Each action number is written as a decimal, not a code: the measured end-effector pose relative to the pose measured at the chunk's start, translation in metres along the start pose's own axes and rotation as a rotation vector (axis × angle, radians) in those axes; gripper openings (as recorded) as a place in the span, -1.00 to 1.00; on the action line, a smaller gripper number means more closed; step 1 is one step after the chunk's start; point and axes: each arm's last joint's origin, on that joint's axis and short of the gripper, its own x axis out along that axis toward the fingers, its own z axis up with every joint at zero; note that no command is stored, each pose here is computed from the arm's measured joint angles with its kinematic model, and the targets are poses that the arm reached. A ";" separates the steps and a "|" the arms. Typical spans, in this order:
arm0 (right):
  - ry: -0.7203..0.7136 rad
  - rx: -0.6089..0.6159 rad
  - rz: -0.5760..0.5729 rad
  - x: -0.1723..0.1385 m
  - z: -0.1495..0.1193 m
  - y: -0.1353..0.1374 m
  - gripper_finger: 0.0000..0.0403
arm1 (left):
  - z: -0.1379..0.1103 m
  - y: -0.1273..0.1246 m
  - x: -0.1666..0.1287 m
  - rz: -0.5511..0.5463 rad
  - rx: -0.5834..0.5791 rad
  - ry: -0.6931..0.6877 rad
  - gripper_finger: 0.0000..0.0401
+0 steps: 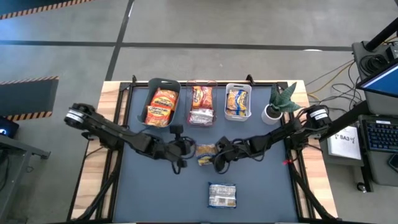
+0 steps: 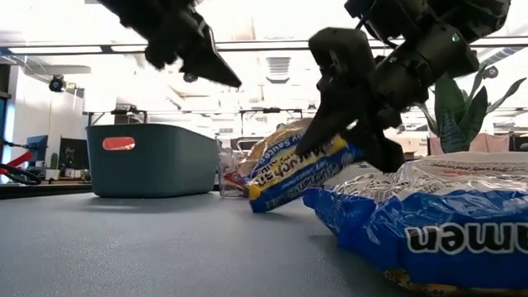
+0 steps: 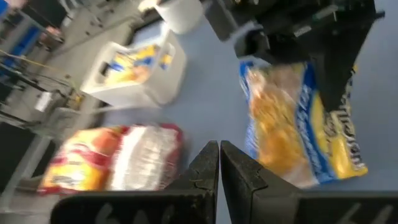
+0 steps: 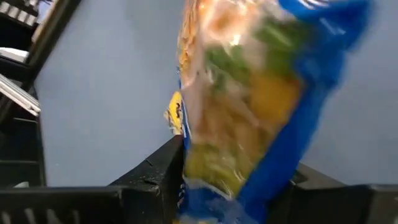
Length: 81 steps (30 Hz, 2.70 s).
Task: Sort Maruchan noodles
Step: Put the blue noodle pack into the white bin
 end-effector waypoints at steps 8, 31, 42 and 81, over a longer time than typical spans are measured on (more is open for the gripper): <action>-0.054 0.012 0.099 -0.039 0.033 0.013 -0.29 | 0.014 0.032 -0.039 0.069 -0.032 -0.096 -1.00; -0.315 0.010 -0.011 -0.128 0.090 -0.004 -0.50 | 0.010 0.034 -0.048 0.053 -0.026 -0.074 -1.00; -0.639 0.030 -0.547 -0.152 0.115 -0.048 -0.50 | 0.010 0.034 -0.048 0.053 -0.011 -0.074 -1.00; -0.064 -0.881 -0.702 -0.123 0.103 -0.061 -0.47 | 0.007 0.033 -0.048 0.049 -0.009 -0.053 -1.00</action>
